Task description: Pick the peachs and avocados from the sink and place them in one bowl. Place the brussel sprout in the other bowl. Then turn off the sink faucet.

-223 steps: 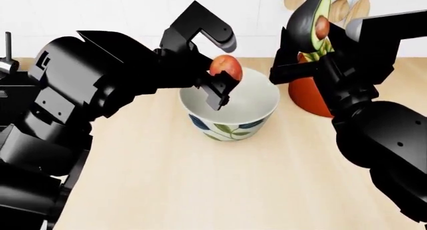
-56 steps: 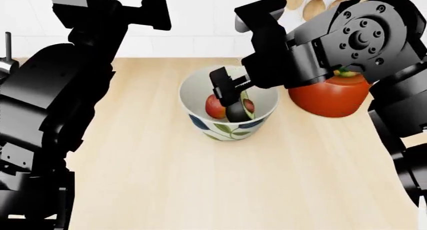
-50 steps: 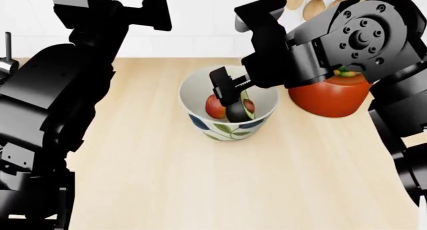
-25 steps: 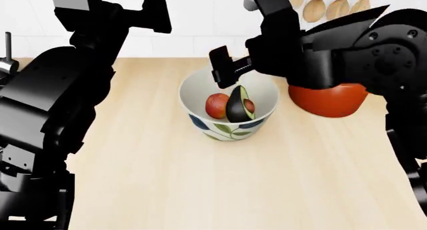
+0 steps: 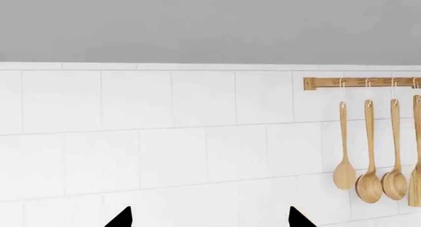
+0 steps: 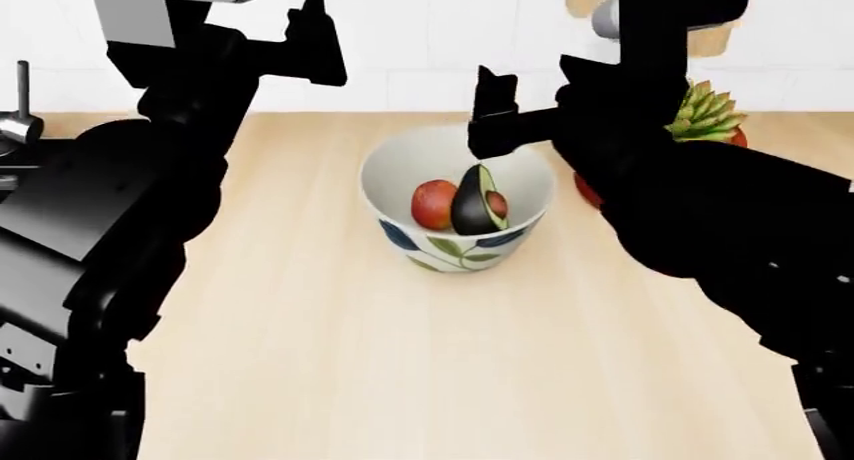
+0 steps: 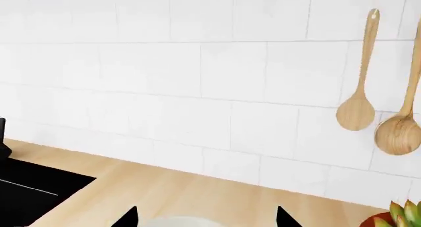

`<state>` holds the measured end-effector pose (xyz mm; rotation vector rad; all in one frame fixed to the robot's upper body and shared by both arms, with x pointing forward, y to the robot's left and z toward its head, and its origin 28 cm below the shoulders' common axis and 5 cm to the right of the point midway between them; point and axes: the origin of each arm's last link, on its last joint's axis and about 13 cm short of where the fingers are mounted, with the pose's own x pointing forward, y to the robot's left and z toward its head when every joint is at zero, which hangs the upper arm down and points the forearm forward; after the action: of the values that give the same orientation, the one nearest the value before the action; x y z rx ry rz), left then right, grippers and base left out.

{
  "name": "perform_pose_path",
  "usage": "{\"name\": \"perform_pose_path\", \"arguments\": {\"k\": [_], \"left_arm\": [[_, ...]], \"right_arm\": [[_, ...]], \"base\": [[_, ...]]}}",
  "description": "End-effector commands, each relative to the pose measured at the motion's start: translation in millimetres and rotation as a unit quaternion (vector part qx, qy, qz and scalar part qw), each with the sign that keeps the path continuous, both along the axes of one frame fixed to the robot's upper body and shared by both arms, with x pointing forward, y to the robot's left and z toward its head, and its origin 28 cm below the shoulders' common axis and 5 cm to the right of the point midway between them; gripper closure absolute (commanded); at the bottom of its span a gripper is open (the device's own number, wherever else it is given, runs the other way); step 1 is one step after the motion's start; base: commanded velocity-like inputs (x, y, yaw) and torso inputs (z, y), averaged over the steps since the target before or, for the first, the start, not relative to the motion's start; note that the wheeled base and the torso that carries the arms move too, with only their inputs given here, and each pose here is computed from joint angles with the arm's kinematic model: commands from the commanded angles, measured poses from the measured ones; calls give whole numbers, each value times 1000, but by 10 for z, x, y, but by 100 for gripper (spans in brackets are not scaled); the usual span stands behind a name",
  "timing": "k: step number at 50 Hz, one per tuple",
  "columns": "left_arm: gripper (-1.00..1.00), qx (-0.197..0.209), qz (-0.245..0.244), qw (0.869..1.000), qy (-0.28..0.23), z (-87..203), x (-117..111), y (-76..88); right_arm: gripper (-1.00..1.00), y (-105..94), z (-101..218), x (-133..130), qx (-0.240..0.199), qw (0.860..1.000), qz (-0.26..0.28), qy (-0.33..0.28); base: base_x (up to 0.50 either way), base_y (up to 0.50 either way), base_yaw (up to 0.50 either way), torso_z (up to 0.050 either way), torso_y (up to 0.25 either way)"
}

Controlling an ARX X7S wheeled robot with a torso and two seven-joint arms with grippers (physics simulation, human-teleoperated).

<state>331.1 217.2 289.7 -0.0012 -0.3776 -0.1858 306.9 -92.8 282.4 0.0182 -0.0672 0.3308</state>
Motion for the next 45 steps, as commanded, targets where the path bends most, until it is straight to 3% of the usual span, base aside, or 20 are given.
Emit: {"name": "perform_pose_path", "arguments": {"k": [1, 17, 23, 31, 37, 45], "left_arm": [[-100, -3, -6, 1000, -4, -40, -140, -22], [-100, -6, 4, 1000, -3, -75, -166, 19], [-100, -11, 7, 1000, 0, -126, -145, 34], [-100, -13, 23, 1000, -15, -258, -174, 42], [-100, 6, 28, 999, -21, -376, -242, 54], [-100, -9, 18, 1000, -16, -444, -252, 79]], "right_arm": [[-100, -82, -153, -76, 38, 998, -31, -42], [-100, -103, -242, -99, 32, 998, -38, -39], [-100, -102, -300, -70, 24, 997, -52, -44], [-100, -127, -366, -52, 20, 996, -73, -54], [-100, -150, -404, -48, 34, 995, -80, -50], [-100, -132, -381, -65, 40, 994, -79, -65]], "base": [[-500, 1, 0, 0, 0], [-500, 1, 0, 0, 0], [-428, 363, 0, 0, 0], [-53, 500, 0, 0, 0], [1, 500, 0, 0, 0], [1, 500, 0, 0, 0]]}}
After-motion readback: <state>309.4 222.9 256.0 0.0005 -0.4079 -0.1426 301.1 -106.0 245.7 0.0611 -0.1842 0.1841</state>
